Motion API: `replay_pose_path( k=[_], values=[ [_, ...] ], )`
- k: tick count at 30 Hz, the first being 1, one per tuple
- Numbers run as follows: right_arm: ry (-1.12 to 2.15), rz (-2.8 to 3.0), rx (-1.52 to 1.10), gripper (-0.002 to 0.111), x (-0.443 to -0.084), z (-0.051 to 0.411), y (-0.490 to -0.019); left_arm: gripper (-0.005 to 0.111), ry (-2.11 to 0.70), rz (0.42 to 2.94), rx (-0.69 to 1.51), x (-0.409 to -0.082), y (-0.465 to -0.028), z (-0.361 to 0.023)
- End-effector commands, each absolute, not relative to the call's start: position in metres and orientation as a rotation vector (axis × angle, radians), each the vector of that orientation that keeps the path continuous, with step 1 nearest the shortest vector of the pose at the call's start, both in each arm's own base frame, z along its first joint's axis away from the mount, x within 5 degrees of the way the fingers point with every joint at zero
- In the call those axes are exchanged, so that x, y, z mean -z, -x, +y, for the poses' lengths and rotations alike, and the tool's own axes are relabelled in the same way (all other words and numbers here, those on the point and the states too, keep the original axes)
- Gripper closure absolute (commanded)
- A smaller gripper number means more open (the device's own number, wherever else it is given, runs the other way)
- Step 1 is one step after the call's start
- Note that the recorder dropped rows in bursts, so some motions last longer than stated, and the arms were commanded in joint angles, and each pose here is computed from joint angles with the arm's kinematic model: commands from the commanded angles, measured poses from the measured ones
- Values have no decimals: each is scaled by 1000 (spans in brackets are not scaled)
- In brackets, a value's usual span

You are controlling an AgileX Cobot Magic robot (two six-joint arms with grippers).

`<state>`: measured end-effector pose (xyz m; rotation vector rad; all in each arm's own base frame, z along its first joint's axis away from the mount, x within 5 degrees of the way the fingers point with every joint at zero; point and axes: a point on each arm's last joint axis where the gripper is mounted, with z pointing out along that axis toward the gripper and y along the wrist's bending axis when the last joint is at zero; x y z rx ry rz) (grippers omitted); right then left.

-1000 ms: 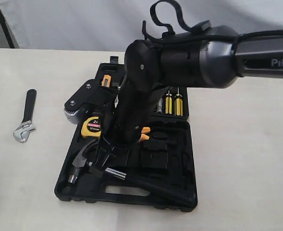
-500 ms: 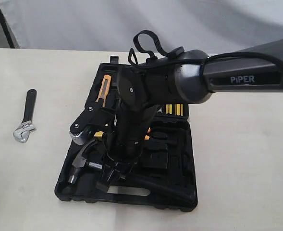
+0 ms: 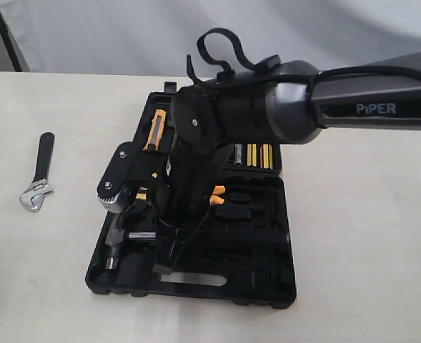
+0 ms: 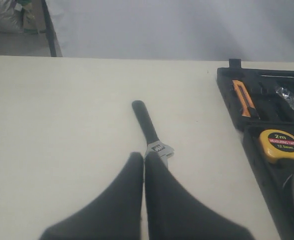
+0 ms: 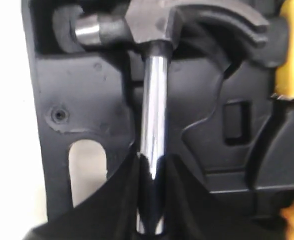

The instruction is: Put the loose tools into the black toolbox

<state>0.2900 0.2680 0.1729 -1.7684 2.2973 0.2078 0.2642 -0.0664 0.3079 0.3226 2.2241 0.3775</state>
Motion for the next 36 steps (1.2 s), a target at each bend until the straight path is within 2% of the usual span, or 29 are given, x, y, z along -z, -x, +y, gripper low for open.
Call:
replay_pose_path(
  k=[1,15,17,22,24,26,27,31,36],
  values=[
    [1832,2215,-186,109,-189,267,-292,105,-306,2223,-348,-307,-263,-66],
    [1894,2306,-180,106,-159,267,-293,105,-306,2223,-348,-307,-263,-66],
    [1893,2314,-178,97,-157,267,-293,105,-306,2223,-348,-307,-263,-66],
    [1891,2303,-173,60,-163,268,-295,105,-306,2223,-348,-307,-263,-66],
    [1830,2299,-178,56,-177,270,-297,105,-306,2223,-348,-307,-263,-66],
    [1725,2303,-190,60,-197,274,-302,105,-306,2223,-348,-307,-263,-66],
    [1658,2307,-204,66,-207,276,-304,105,-306,2223,-348,-307,-263,-66],
    [1538,2339,-230,108,-222,281,-310,105,-306,2223,-348,-307,-263,-66],
    [1519,2502,-243,108,-205,279,-306,105,-306,2223,-348,-307,-263,-66]
  ],
)
